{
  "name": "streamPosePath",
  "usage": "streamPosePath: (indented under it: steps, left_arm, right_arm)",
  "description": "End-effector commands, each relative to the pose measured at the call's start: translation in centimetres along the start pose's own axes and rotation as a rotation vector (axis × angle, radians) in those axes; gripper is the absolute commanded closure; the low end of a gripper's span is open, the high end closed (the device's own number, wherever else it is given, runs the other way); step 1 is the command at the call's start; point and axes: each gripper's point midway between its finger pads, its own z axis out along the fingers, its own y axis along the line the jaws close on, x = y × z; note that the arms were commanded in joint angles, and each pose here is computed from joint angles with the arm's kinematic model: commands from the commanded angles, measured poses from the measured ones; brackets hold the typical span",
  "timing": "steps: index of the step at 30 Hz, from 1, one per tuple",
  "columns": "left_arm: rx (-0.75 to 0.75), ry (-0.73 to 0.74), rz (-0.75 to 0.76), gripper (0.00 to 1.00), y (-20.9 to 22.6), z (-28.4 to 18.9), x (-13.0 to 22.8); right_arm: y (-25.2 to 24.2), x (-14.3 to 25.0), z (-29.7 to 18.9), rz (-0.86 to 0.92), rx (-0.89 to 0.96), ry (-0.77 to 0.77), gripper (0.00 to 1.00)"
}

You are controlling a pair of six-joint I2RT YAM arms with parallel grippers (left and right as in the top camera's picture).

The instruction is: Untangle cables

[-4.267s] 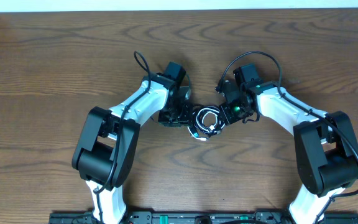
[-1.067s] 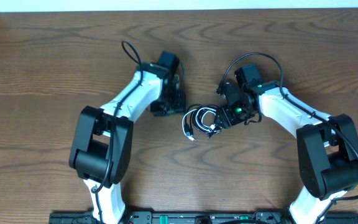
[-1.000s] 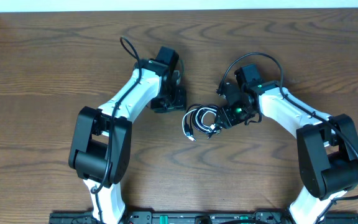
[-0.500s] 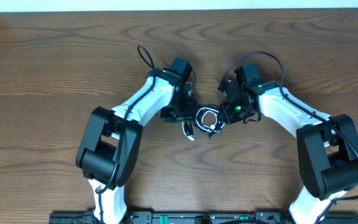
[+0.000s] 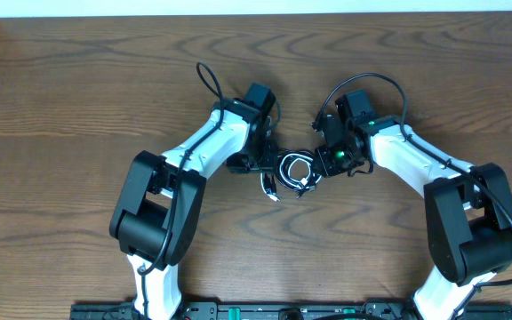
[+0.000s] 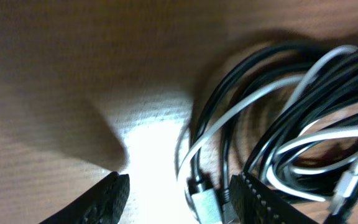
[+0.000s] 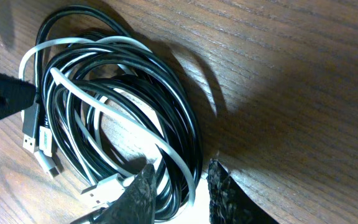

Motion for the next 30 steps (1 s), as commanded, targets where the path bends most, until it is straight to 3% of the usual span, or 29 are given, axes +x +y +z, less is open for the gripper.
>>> streamPosePath:
  steps: [1, 9, 19, 30]
  left_arm:
    - [-0.034, 0.054, 0.019, 0.43, 0.4, 1.0, 1.6]
    - [-0.042, 0.068, 0.03, 0.43, -0.4, 1.9, 2.6]
    - [-0.096, 0.013, 0.01, 0.44, 0.5, 2.0, 1.6]
    - [-0.13, 0.06, -0.002, 0.44, 0.0, 2.2, 3.3]
  right_arm:
    - [0.6, -0.8, -0.8, -0.006, -0.002, -0.031, 0.76]
    - [0.6, -0.8, -0.8, -0.006, -0.002, -0.031, 0.75]
    - [0.5, -0.7, -0.8, -0.005, -0.002, -0.028, 0.74]
    - [0.5, -0.7, -0.8, -0.005, -0.002, -0.028, 0.73]
